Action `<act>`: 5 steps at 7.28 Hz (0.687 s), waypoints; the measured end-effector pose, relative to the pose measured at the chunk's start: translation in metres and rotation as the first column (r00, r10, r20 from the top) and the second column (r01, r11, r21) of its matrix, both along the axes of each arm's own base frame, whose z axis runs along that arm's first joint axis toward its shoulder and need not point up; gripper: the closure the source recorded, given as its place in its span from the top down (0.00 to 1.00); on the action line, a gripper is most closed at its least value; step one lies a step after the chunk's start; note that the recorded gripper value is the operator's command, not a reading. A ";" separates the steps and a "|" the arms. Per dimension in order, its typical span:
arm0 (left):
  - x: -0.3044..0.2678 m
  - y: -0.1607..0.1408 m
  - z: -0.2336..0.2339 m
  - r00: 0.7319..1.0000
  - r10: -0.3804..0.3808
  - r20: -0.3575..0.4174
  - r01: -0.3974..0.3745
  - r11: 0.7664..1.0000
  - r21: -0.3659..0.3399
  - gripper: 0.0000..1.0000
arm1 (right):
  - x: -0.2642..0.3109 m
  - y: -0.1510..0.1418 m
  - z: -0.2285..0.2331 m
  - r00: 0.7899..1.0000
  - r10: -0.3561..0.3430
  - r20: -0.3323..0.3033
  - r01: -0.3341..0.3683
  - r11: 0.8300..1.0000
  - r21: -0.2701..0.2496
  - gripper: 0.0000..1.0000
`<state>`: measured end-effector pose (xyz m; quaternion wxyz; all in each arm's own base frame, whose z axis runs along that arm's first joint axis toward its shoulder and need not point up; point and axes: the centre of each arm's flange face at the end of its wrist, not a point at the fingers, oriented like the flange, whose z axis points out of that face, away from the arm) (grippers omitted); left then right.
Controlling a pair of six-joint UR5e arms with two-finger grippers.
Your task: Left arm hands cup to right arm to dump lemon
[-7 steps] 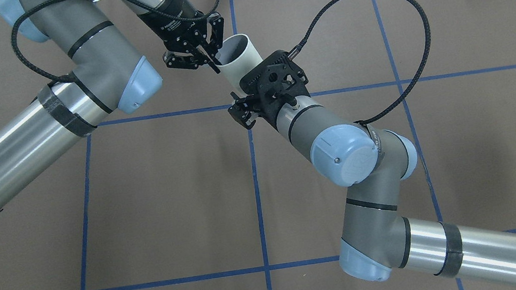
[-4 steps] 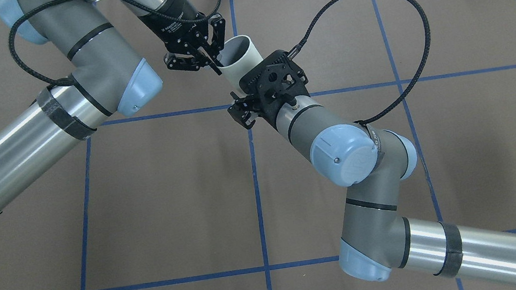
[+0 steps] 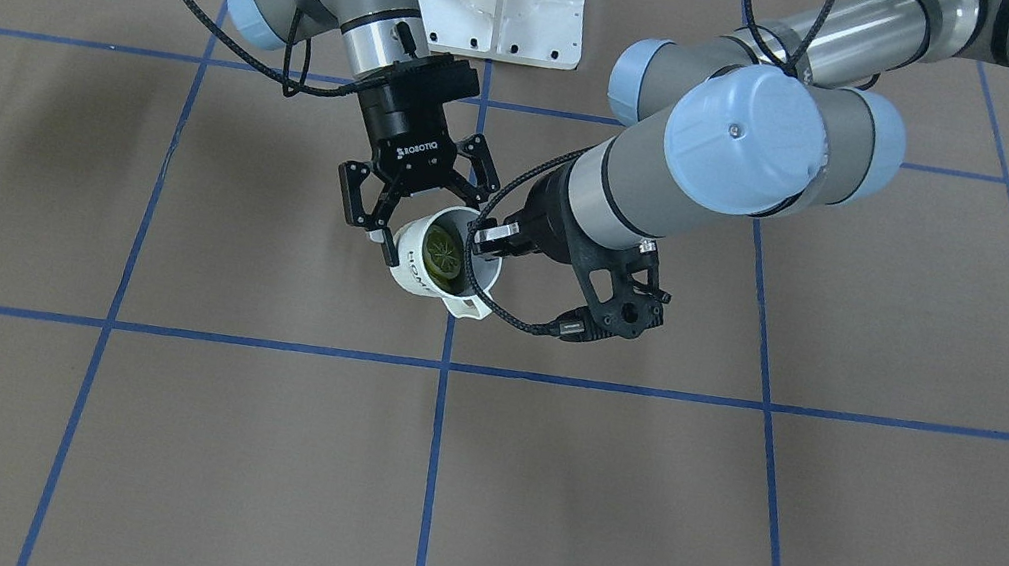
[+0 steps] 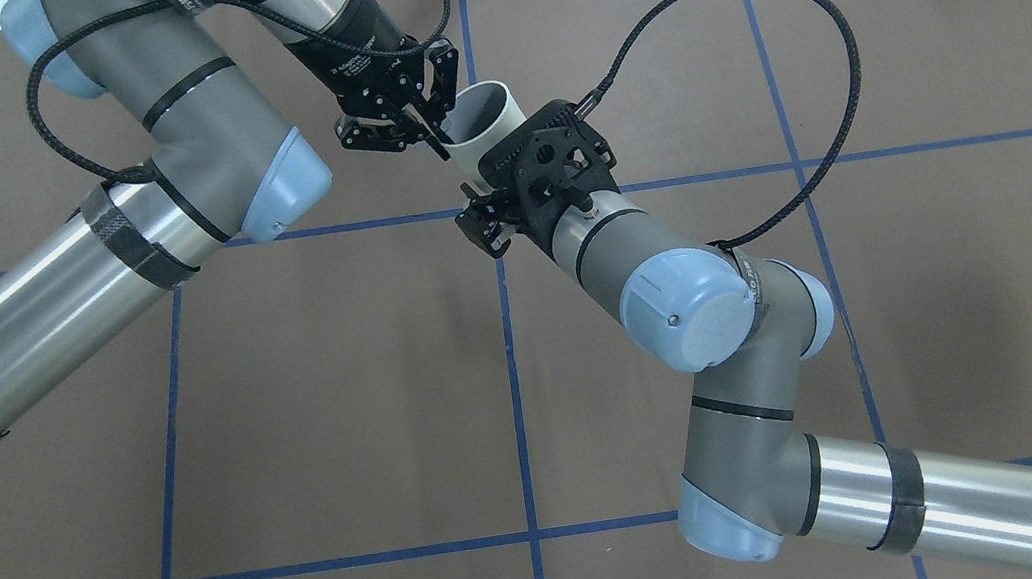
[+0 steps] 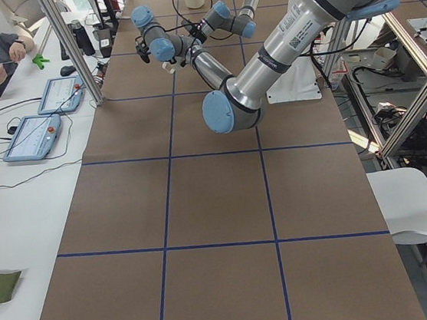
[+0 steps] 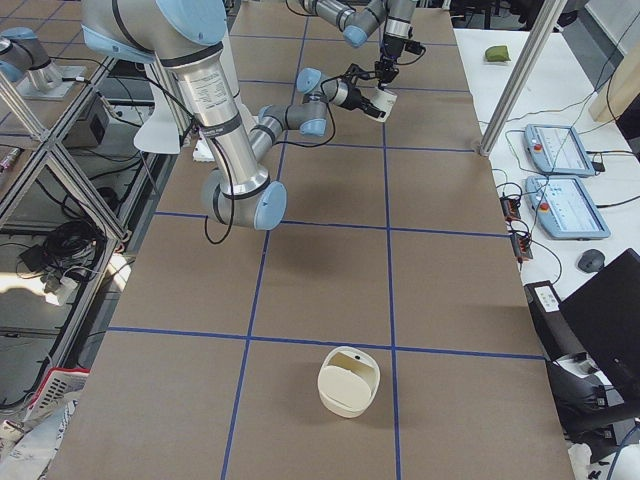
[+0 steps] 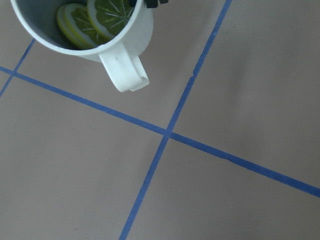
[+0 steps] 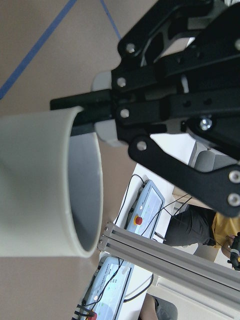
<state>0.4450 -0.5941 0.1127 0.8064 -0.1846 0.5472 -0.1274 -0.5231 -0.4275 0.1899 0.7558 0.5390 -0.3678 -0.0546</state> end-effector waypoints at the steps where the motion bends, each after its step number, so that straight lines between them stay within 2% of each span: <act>1: 0.000 0.001 0.001 1.000 0.001 0.000 -0.001 1.000 0.000 0.00 | 0.000 0.000 0.000 1.000 0.000 -0.001 0.000 1.000 0.000 0.99; 5: -0.004 0.007 -0.005 1.000 0.005 -0.012 -0.005 1.000 0.012 0.00 | 0.000 0.000 0.000 1.000 0.000 0.000 0.000 1.000 0.000 0.99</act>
